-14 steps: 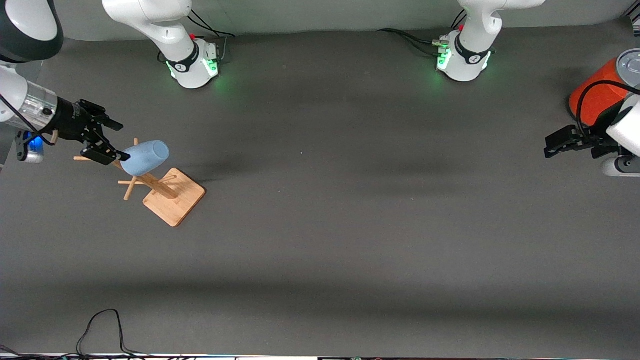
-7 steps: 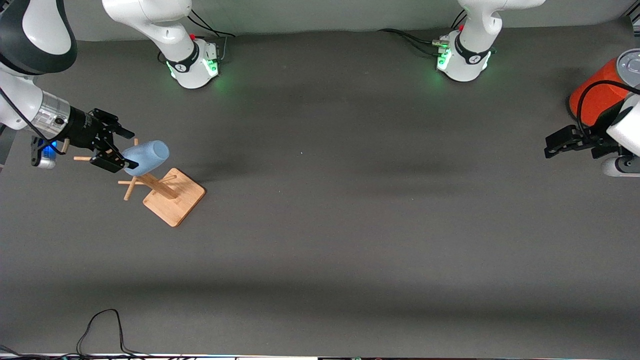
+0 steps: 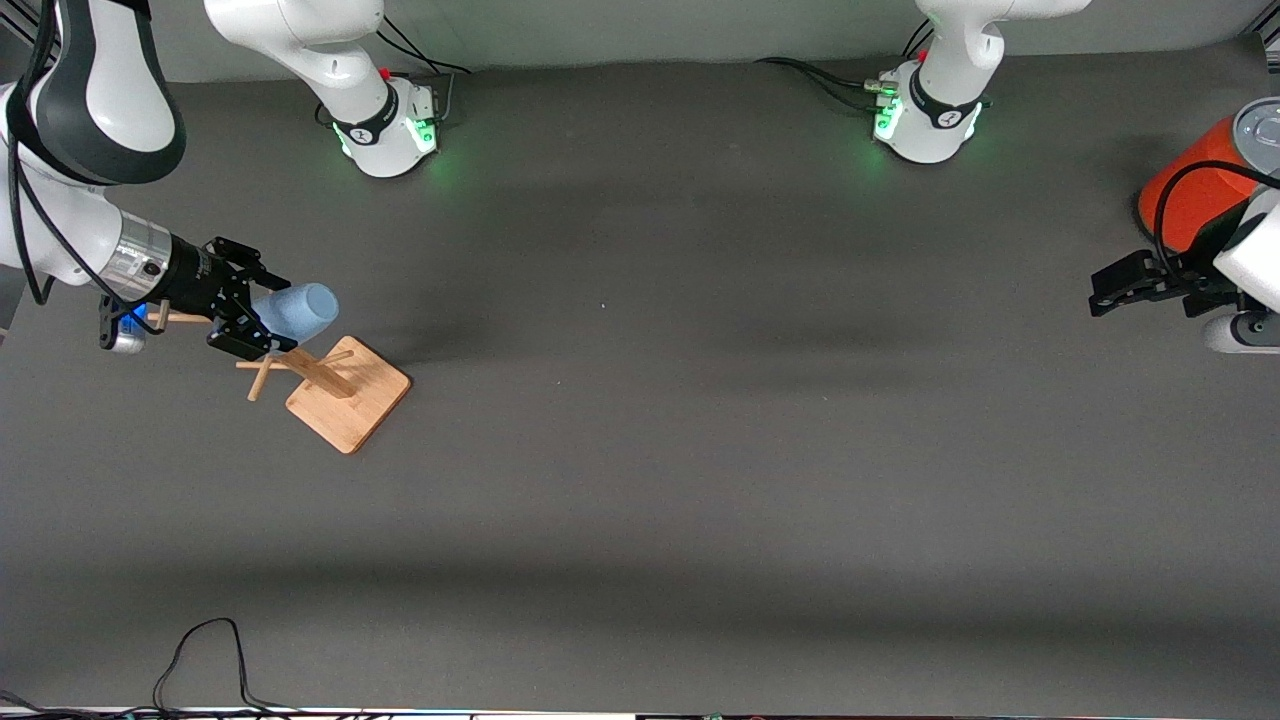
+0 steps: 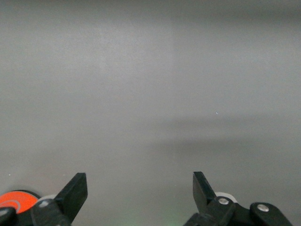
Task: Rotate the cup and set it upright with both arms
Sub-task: 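Close the right gripper on the blue cup and slide it off the peg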
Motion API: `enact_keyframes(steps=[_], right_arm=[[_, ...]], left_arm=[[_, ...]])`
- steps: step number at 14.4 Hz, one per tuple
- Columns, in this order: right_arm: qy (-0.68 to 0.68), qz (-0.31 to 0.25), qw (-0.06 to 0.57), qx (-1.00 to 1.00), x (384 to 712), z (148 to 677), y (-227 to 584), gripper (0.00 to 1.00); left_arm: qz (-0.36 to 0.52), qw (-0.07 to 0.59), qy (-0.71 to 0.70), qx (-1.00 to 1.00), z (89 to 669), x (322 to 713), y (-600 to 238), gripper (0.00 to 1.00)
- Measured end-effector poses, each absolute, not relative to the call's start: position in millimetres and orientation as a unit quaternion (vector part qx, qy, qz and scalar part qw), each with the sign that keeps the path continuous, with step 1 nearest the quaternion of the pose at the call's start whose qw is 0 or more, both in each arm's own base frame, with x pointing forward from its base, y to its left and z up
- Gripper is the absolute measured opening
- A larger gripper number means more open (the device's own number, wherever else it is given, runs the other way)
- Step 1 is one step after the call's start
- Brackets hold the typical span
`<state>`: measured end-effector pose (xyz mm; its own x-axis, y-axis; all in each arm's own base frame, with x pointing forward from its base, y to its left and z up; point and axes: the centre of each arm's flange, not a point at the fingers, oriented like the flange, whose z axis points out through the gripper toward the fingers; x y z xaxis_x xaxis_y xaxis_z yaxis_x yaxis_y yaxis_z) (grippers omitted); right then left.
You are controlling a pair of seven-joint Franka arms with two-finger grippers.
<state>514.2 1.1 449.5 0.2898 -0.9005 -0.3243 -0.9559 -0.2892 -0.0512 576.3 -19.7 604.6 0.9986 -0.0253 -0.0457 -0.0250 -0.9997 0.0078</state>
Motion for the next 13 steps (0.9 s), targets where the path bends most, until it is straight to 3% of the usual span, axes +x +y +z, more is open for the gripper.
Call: enact_keyframes(steps=[5,7,8,10,13], right_arm=[[0.588,0.124,0.119,-0.791,517.4,440.3,1.6,0.99],[0.588,0.124,0.119,-0.79,517.5,440.0,1.7,0.95],[0.588,0.125,0.12,-0.79,517.6,440.0,1.8,0.87],[0.589,0.127,0.124,-0.788,517.7,440.3,2.4,0.81],[0.591,0.13,0.129,-0.786,517.9,440.6,3.2,0.81]], left_arm=[[-0.023,0.004,-0.012,1.0,604.7,576.3,-19.6,1.0],[-0.023,0.004,-0.012,1.0,604.8,576.3,-19.6,1.0],[-0.022,0.004,-0.012,1.0,604.8,576.4,-19.6,1.0],[-0.018,0.004,-0.012,1.0,605.5,577.3,-19.6,1.0],[-0.015,0.002,-0.012,1.0,606.1,578.1,-19.2,1.0]])
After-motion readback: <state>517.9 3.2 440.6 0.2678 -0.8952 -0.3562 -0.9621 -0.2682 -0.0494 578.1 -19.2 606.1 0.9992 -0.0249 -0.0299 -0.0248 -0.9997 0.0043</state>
